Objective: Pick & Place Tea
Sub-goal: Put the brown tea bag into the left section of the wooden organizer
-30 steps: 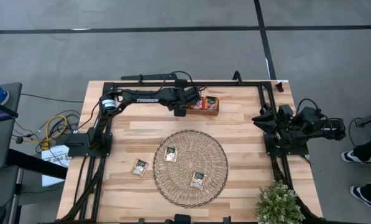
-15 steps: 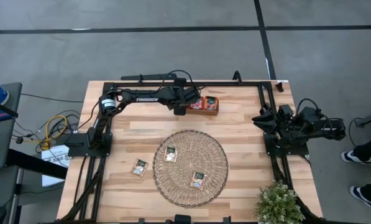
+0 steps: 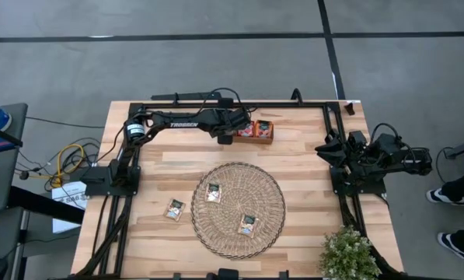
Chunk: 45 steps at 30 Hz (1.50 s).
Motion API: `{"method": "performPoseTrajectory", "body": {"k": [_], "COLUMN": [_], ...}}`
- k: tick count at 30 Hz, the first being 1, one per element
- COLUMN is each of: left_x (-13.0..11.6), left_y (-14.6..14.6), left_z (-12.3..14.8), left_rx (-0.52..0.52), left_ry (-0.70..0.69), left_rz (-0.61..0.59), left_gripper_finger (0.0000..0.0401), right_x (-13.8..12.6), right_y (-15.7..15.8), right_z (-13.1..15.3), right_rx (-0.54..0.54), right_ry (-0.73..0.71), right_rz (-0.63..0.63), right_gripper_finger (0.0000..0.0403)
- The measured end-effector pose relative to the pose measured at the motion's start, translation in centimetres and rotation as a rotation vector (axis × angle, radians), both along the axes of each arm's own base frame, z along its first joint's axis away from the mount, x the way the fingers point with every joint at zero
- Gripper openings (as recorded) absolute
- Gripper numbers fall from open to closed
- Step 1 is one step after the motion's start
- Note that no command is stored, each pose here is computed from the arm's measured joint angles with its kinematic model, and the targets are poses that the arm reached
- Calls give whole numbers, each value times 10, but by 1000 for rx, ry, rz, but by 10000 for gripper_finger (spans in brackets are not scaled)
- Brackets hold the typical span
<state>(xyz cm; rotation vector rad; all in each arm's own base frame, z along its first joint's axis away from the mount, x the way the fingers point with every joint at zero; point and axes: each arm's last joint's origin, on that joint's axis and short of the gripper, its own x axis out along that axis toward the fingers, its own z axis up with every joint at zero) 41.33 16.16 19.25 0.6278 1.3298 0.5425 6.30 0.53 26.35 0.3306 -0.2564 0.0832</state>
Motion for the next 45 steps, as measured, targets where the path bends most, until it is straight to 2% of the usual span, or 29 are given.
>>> {"method": "performPoseTrajectory", "body": {"k": [6, 9, 12, 13, 15, 20, 22, 27, 32, 37, 45], "left_x": [0, 0, -6, -9, -18, -41, -42, -38, -36, -41, -46], "left_y": [-3, -14, -34, -43, -60, -99, -112, -146, -166, -166, -164], "left_z": [9, 36, 69, 79, 96, 119, 120, 113, 77, 31, 1], "left_rx": [121, 164, 114, 63, -109, -684, -810, -819, -797, -758, -732], "left_ry": [57, 42, -10, -31, -72, -169, -160, -105, -36, 2, -11], "left_rz": [30, 32, 34, 34, 43, 147, 148, 37, -50, -35, -49], "left_gripper_finger": [116, 122, 122, 121, 119, 117, 117, 117, 117, 117, 117], "right_x": [0, 0, 0, 0, 0, 0, 0, 0, 0, 0, 0], "right_y": [0, 0, 0, 0, 0, 0, 0, 0, 2, 2, 2], "right_z": [0, 0, 0, 0, 0, 0, 0, 0, 0, 0, 0], "right_rx": [0, 0, 0, 0, 0, 0, 0, -2, -14, -15, -8], "right_ry": [0, 0, 0, -1, 0, 0, 0, 1, -2, -1, -1], "right_rz": [0, 0, 0, -1, 0, 1, 1, 7, 51, 55, 57], "right_gripper_finger": [82, 82, 82, 82, 82, 82, 82, 82, 82, 82, 82]}}
